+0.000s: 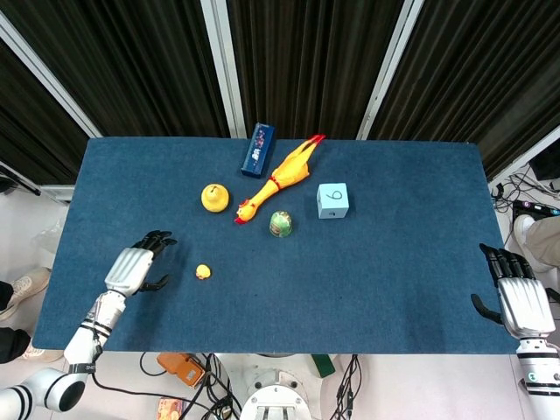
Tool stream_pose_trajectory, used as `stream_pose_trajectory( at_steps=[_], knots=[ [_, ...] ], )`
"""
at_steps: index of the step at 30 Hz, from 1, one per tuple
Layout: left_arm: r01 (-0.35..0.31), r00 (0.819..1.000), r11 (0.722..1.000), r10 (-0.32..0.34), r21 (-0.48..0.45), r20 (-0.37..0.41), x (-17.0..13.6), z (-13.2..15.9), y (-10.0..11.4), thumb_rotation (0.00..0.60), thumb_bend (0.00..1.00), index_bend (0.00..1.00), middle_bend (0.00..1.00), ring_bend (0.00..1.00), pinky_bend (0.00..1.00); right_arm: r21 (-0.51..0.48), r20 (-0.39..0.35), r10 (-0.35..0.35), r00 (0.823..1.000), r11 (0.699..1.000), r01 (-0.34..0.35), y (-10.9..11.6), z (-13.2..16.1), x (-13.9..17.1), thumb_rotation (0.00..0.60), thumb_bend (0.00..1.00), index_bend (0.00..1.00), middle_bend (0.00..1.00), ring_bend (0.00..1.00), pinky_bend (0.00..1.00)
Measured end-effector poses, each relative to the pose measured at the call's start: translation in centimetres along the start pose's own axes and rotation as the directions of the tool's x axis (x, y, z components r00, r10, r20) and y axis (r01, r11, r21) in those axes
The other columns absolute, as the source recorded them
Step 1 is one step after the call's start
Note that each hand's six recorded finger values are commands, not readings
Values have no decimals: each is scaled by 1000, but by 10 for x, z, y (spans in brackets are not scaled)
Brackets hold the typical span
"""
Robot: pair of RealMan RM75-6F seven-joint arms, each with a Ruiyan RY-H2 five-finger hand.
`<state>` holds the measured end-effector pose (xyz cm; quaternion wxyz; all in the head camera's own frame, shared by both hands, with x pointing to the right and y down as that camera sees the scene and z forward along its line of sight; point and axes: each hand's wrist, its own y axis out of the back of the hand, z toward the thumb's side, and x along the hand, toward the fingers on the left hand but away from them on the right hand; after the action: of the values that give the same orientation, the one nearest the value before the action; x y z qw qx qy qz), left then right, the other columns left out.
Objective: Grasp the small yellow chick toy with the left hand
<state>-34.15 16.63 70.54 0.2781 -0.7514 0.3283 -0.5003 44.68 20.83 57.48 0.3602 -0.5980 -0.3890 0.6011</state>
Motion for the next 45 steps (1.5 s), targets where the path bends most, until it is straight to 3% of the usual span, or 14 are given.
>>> stream_pose_trajectory(
  at_steps=[9, 30, 45],
  knots=[
    [51, 998, 999, -50, -19, 31, 10, 15, -20, 600, 230, 301, 93, 75, 265, -1, -1, 5, 1000, 1000, -5, 0, 0, 0, 600, 403, 113, 188, 161, 160],
    [98, 988, 995, -100, 22, 116, 29, 62, -29, 600, 229, 325, 93, 75, 265, 0, -3, 14, 1000, 1000, -14, -1, 1, -1, 600, 403, 113, 188, 161, 160],
    [110, 989, 992, -115, 60, 94, 40, 58, -27, 600, 255, 394, 93, 75, 265, 2, -4, 18, 1000, 1000, -18, -1, 0, -2, 600, 403, 113, 188, 160, 160]
  ],
)
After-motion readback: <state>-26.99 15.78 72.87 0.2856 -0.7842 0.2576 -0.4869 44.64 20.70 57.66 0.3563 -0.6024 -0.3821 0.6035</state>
